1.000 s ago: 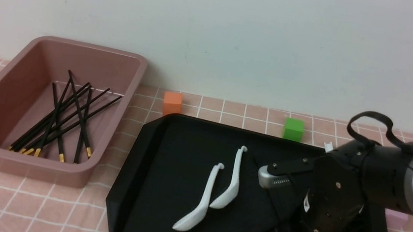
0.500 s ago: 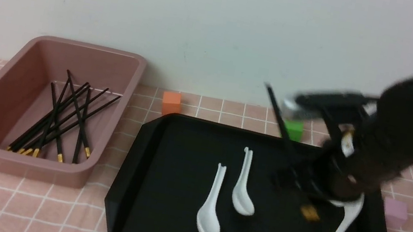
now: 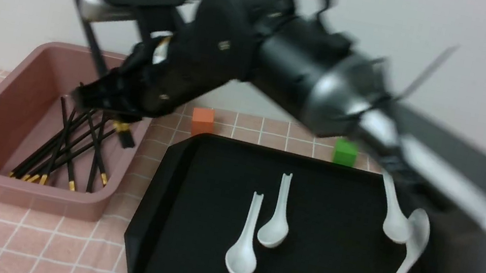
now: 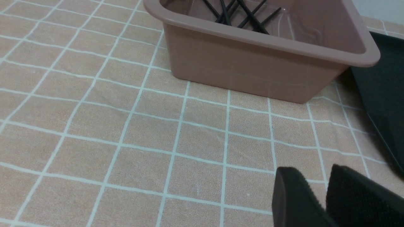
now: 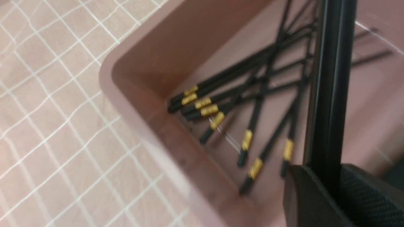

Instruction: On pink tablecloth take chopsticks from black tray and put them in box.

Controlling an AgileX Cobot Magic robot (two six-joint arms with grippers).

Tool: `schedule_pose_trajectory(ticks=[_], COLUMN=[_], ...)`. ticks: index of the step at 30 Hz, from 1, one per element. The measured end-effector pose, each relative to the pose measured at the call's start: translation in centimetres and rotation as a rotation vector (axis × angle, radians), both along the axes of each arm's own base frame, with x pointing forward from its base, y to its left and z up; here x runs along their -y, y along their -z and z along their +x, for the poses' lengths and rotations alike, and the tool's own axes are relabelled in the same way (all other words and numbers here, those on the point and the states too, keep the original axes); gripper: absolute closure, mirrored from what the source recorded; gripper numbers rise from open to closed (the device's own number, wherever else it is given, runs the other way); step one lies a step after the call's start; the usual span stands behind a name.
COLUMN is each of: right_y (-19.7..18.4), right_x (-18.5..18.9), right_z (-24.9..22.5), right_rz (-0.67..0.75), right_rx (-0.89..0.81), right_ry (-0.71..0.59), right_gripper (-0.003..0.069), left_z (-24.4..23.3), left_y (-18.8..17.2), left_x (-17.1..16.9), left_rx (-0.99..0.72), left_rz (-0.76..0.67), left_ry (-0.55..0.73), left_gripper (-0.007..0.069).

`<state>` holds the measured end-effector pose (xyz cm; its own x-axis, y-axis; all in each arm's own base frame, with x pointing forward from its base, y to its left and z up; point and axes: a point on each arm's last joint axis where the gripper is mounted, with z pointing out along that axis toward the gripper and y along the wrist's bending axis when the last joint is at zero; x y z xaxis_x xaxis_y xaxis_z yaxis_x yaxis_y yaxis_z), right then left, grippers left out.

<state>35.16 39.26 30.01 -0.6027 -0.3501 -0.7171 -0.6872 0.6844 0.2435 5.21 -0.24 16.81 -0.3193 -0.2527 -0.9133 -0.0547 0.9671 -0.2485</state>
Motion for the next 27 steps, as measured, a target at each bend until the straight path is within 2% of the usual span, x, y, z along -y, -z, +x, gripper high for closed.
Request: schedule_pose_trajectory(ticks=[5,8,13,15,16,19,24,27], right_y=[2.4,3.2,2.9,3.0,2.8,2.1,-5.0,-9.6], right_x=[-1.7,-2.0,-2.2,-2.1,-1.9,-1.3,2.4,5.0], right_z=[1.8,2.4,2.8,2.8,2.8,2.6,-0.6,-2.9], right_rz=[-0.021,-0.019,0.014,0.002,-0.019,-0.057,-0.146,-0.168], right_rx=[0.036,0.057,0.111,0.118,0.124,0.113,0.071,0.084], right_ry=[-0.011,-0.005,0.008,0.009,0.007,0.006,-0.012,-0.020], right_gripper=[0.0517,0.0487,0.0314,0.0284,0.0244,0.0218,0.0246,0.0326], left_z=[0.0,0.0,0.0,0.0,0.0,0.0,0.0,0.0], left_y=[0.0,0.0,0.0,0.0,0.0,0.0,0.0,0.0], left_x=[0.0,0.0,0.0,0.0,0.0,0.0,0.0,0.0], left_rx=[0.000,0.000,0.000,0.000,0.000,0.000,0.000,0.000], left_rz=[0.000,0.000,0.000,0.000,0.000,0.000,0.000,0.000], left_ry=[0.000,0.000,0.000,0.000,0.000,0.000,0.000,0.000], left_gripper=[0.0439,0.0439,0.0439,0.0439,0.0439,0.0439,0.0439,0.0439])
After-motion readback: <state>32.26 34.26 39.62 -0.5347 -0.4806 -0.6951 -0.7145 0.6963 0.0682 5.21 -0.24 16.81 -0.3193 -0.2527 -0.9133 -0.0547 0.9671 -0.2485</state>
